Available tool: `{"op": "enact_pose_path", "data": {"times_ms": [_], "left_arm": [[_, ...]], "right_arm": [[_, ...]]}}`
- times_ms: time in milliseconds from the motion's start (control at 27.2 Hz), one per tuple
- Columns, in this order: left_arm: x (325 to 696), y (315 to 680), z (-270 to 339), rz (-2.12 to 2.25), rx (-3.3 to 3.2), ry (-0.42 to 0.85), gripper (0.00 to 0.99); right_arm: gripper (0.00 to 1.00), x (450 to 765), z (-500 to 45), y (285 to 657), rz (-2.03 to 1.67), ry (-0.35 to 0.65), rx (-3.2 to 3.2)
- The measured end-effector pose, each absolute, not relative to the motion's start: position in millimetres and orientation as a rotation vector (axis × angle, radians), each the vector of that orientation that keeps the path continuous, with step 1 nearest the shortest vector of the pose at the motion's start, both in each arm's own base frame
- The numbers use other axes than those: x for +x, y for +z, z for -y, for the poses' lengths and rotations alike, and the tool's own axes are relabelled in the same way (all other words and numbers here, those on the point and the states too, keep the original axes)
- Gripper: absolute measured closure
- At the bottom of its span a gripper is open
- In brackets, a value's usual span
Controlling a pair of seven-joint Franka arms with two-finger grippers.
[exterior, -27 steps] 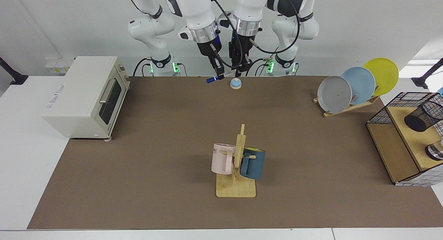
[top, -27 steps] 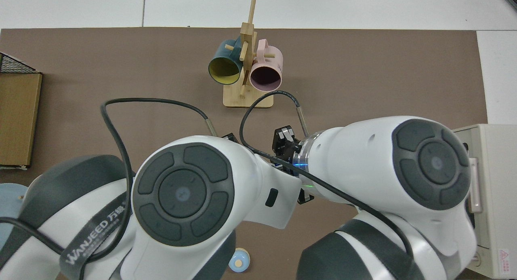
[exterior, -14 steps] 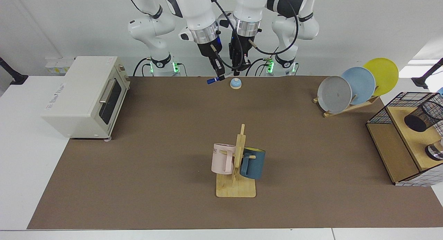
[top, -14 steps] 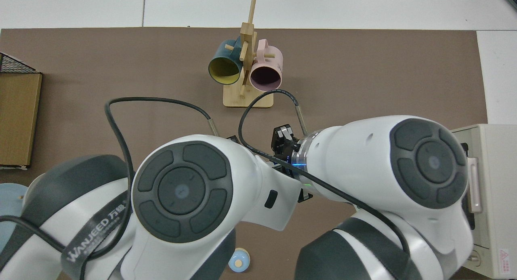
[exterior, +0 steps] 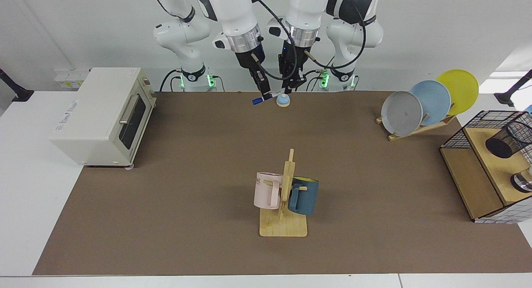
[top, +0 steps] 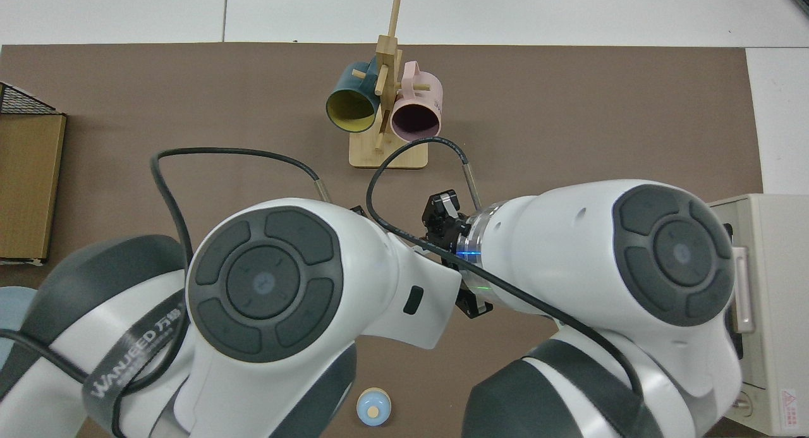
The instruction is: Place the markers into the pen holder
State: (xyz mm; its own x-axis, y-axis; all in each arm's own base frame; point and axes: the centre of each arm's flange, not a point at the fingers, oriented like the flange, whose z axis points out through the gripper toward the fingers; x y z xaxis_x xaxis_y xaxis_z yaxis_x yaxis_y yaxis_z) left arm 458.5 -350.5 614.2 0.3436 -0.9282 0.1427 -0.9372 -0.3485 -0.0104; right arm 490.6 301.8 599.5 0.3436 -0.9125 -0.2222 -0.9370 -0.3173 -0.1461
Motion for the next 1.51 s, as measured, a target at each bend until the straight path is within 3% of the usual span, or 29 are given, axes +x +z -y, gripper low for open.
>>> {"op": "enact_pose_path", "data": {"times_ms": [37,110,147,294,514,918,1249,1506], "left_arm": [[461.4,613.9,347.6,1.74,2.52,0.192,0.828],[466.8,613.0,341.7,1.723,2.532,0.195,0.828],[469.7,612.6,338.5,1.713,2.539,0.196,0.828],[477.4,611.4,329.9,1.688,2.556,0.201,0.828],[488.6,609.6,315.6,1.644,2.588,0.202,0.828],[531.7,599.6,241.6,1.533,2.739,0.175,0.828],[564.0,598.8,148.9,1.659,2.935,0.082,0.828],[579.2,605.2,75.4,1.702,3.081,-0.02,0.828]], "right_arm": [[0.34,492.4,-295.9,599.4,-1.65,0.143,-2.378],[0.27,496.3,-283.8,599.3,-1.618,0.141,-2.413],[0.17,498.8,-277.0,599.5,-1.596,0.138,-2.432],[0.0,506.9,-251.5,600.5,-1.487,0.126,-2.514],[0.0,513.9,-220.6,599.7,-1.258,0.102,-2.672],[0.0,522.7,-182.3,600.7,-0.653,-0.048,-2.992],[0.0,530.4,-147.8,597.3,-0.334,-0.031,-3.079],[0.0,540.1,-120.0,615.7,-0.204,0.008,-3.143]]}}
